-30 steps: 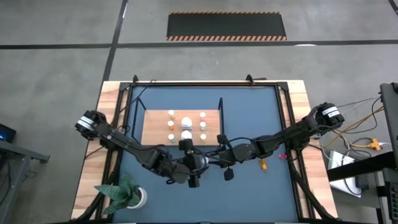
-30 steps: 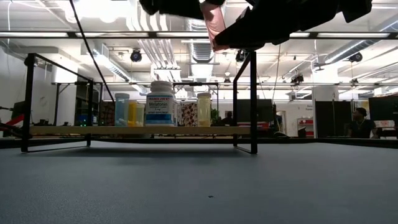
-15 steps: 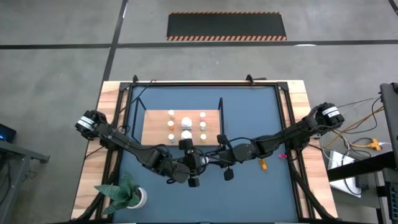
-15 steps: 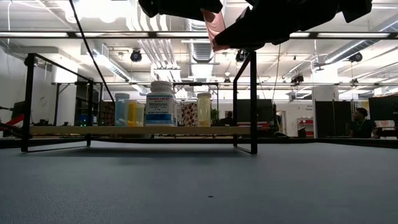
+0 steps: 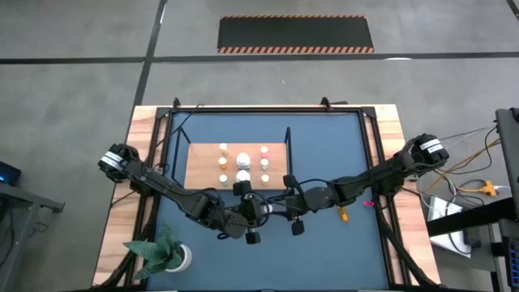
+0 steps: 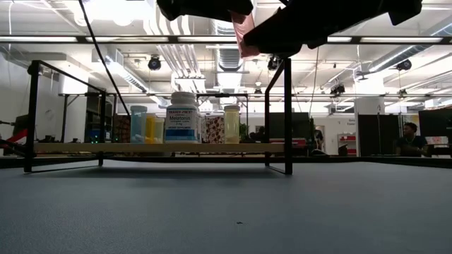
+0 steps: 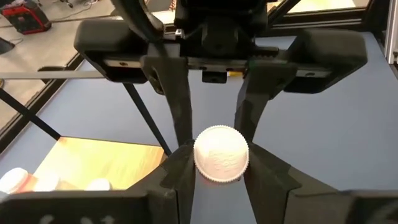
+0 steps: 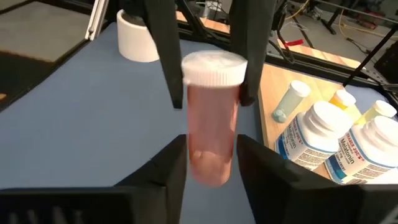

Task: Pick and place medicine bottles onto shelf by color
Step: Put the pink pill bottle on the shelf

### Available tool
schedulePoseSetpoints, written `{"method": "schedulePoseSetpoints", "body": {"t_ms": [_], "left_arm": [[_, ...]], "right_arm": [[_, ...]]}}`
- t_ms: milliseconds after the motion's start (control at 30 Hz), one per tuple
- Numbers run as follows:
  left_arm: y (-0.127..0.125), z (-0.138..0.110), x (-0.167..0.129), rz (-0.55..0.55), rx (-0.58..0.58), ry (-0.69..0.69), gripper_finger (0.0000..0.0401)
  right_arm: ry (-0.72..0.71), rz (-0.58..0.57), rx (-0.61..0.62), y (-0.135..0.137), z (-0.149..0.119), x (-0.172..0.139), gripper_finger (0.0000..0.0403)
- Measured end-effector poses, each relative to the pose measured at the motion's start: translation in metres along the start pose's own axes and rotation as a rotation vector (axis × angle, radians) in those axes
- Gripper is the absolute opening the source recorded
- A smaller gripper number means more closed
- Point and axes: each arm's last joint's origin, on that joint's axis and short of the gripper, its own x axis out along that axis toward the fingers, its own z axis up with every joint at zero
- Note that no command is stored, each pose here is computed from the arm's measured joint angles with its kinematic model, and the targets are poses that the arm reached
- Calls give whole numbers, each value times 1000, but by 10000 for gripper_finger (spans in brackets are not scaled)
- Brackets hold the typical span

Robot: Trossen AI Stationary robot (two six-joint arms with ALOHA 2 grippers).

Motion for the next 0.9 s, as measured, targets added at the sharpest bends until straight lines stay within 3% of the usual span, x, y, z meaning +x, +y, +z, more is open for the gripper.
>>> {"method": "schedulePoseSetpoints", "body": {"t_ms": [200,367,533,767,900], "left_arm": [[3,4,-6,-2,-10,8,96],[21,2,-29,36,-119,113,95],[46,-5,-63,123,-233,253,95],[73,-2,-98,149,-306,241,94],[87,-16,-109,294,-308,321,94]], "right_arm": [[-11,5,18,-1,4,-6,197],[26,8,74,-6,10,-24,231],[55,2,122,-11,17,-46,245],[44,0,154,-13,18,-53,246],[53,1,150,-12,16,-51,247]]}}
